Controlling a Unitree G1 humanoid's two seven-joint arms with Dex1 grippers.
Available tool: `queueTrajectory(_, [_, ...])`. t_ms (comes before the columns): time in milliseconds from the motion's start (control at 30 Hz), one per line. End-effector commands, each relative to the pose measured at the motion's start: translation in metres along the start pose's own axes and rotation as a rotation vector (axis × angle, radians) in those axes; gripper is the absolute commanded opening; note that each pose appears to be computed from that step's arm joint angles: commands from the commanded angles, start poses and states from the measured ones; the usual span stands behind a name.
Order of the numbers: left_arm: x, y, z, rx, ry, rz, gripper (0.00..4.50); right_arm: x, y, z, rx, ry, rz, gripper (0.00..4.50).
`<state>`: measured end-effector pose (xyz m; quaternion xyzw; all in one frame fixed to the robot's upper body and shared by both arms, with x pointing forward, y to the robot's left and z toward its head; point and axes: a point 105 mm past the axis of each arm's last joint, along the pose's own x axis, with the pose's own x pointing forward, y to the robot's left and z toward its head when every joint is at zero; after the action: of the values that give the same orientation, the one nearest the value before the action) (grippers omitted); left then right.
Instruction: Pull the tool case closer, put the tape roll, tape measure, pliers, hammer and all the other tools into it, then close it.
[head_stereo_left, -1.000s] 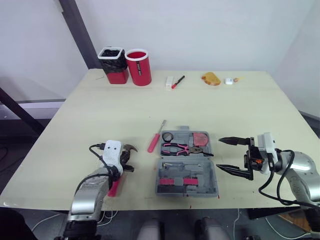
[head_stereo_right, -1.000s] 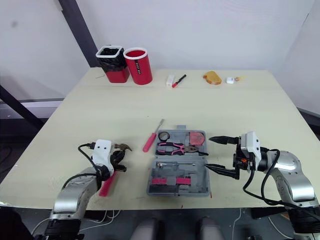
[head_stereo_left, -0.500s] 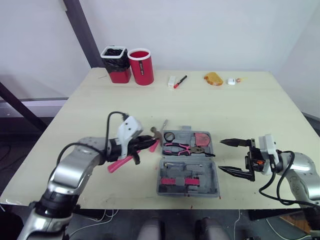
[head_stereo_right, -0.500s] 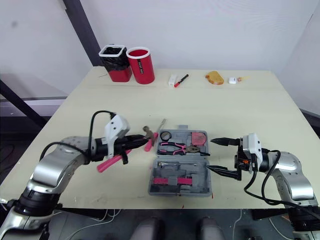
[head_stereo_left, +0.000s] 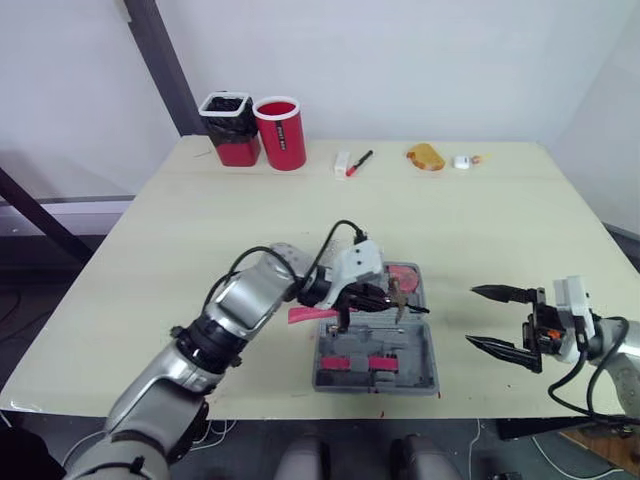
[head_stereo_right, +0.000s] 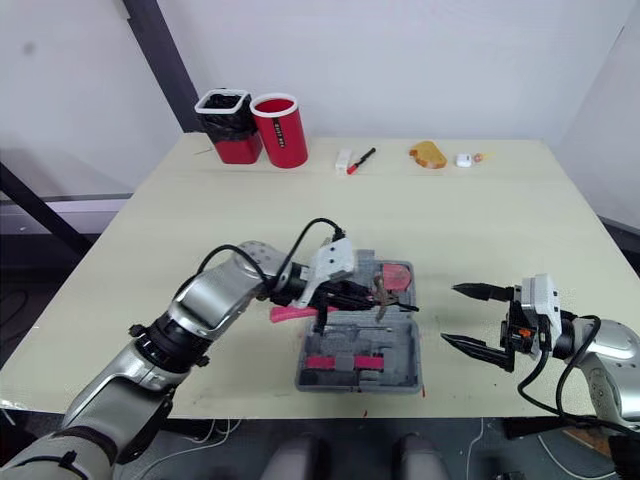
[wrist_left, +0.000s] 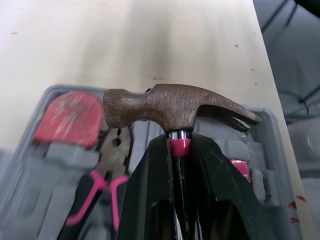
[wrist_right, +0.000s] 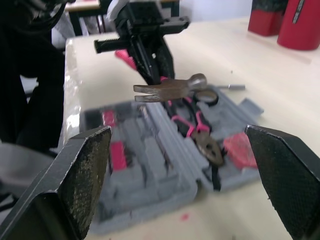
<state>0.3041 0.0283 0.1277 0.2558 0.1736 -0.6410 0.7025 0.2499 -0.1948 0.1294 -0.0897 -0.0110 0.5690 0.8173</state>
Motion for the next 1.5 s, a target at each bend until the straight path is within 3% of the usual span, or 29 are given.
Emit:
queueTrajectory(33, [0.020,-0.012,0.006,0.038,0.073,-0.097,0.08,-0.008,0.002,0.006,-0.048,0.004,-0.011,4.50])
queueTrajectory(233, [0.047,-0.023,-0.001,0.060,0.180,-0.163,0.08,-0.014,0.007,0.000,-0.047,0.026,-0.019,4.50])
queueTrajectory(600, [0.071,-0.026,-0.009,0.057,0.261,-0.176,0.08,-0.026,0.007,-0.001,-0.057,0.058,-0.016,4.50])
queueTrajectory(1500, [0.073,-0.020,0.003,0.042,0.249,-0.169,0.08,-0.018,0.009,-0.005,-0.063,0.033,-0.043,4.50])
